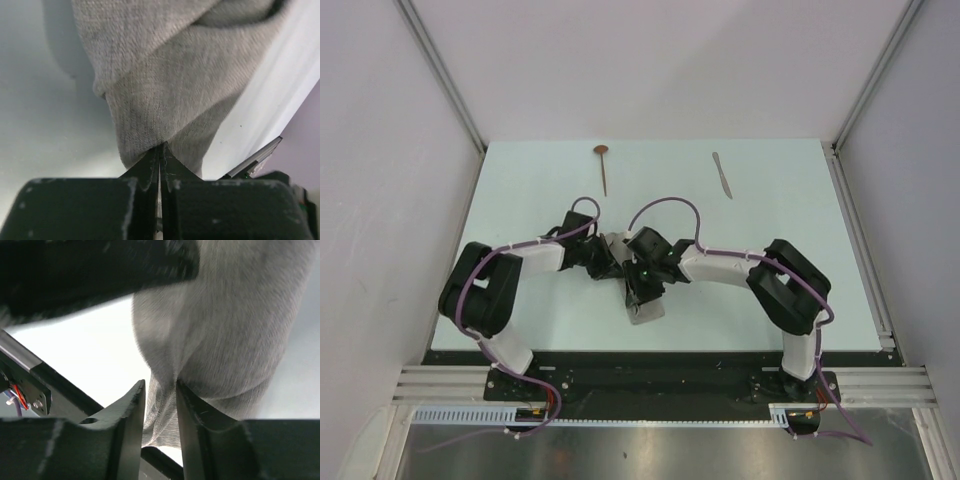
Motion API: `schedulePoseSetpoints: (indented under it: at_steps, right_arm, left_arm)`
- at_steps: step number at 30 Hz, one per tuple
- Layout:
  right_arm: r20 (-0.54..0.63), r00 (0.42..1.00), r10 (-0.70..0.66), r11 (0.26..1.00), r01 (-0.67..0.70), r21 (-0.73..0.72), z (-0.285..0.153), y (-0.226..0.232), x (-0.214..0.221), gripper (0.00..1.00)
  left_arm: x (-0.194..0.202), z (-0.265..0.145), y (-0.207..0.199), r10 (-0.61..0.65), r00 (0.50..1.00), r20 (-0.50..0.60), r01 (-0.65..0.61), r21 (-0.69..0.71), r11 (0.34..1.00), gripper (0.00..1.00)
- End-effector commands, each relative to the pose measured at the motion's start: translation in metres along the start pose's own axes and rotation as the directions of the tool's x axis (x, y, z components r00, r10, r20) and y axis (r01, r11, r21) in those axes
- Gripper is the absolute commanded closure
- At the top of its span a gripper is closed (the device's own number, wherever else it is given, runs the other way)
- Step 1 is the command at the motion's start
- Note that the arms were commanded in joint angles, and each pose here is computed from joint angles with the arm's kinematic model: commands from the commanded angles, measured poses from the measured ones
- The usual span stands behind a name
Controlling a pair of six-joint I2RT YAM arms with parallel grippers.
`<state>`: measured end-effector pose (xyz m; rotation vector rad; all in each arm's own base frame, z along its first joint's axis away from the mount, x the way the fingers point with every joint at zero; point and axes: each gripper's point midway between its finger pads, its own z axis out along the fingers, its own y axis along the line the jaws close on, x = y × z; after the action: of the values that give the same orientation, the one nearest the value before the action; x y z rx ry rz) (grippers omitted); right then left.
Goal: Fold the napkin into a case and place the utensils inside
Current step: Smooth out the smaller rectangle-folded napkin at the center of the board.
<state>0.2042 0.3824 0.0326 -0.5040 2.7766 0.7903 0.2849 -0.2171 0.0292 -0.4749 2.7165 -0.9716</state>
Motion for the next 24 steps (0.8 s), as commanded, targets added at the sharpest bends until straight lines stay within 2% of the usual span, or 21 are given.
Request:
schedulePoseSetpoints:
  at_steps: [1, 4, 9, 11, 15, 19, 24]
  right_arm:
    - [0.04, 0.998, -0.04, 0.998, 0.042, -0.049, -0.034, 0.017, -0.003, 0.59]
    - [0.077, 0.995, -0.062, 0.994, 0.068, -0.089, -0.055, 0.026, -0.009, 0.51]
    - [0.119, 0.992, -0.05, 0.985, 0.069, -0.156, -0.062, 0.025, -0.035, 0.49]
    - [0.12, 0.992, -0.038, 0.985, 0.057, -0.165, -0.055, 0.024, -0.041, 0.52]
    - [0.125, 0.992, -0.019, 0.983, 0.042, -0.181, -0.038, 0.017, -0.047, 0.69]
    - [0.11, 0.994, -0.01, 0.974, 0.035, -0.222, -0.025, 0.017, -0.041, 0.71]
    - [0.052, 0.998, 0.019, 0.972, -0.007, -0.235, -0.006, 0.009, -0.014, 0.74]
  left_arm:
    - [-0.02, 0.006, -0.01, 0.024, 0.998, 0.055, -0.024, 0.006, 1.0, 1.0]
    - [-0.021, 0.009, -0.009, 0.028, 0.998, 0.05, -0.028, -0.001, 1.0, 1.0]
    - [-0.023, 0.008, -0.013, 0.032, 0.998, 0.051, -0.033, 0.003, 0.999, 1.0]
    - [-0.023, 0.007, -0.011, 0.042, 0.998, 0.049, -0.041, -0.015, 0.999, 1.0]
    - [-0.028, 0.005, -0.008, 0.054, 0.997, 0.062, -0.052, -0.041, 0.998, 1.0]
    - [-0.028, 0.007, -0.003, 0.049, 0.997, 0.056, -0.046, -0.063, 0.997, 1.0]
    - [-0.029, 0.008, 0.002, 0.045, 0.997, 0.059, -0.04, -0.087, 0.995, 1.0]
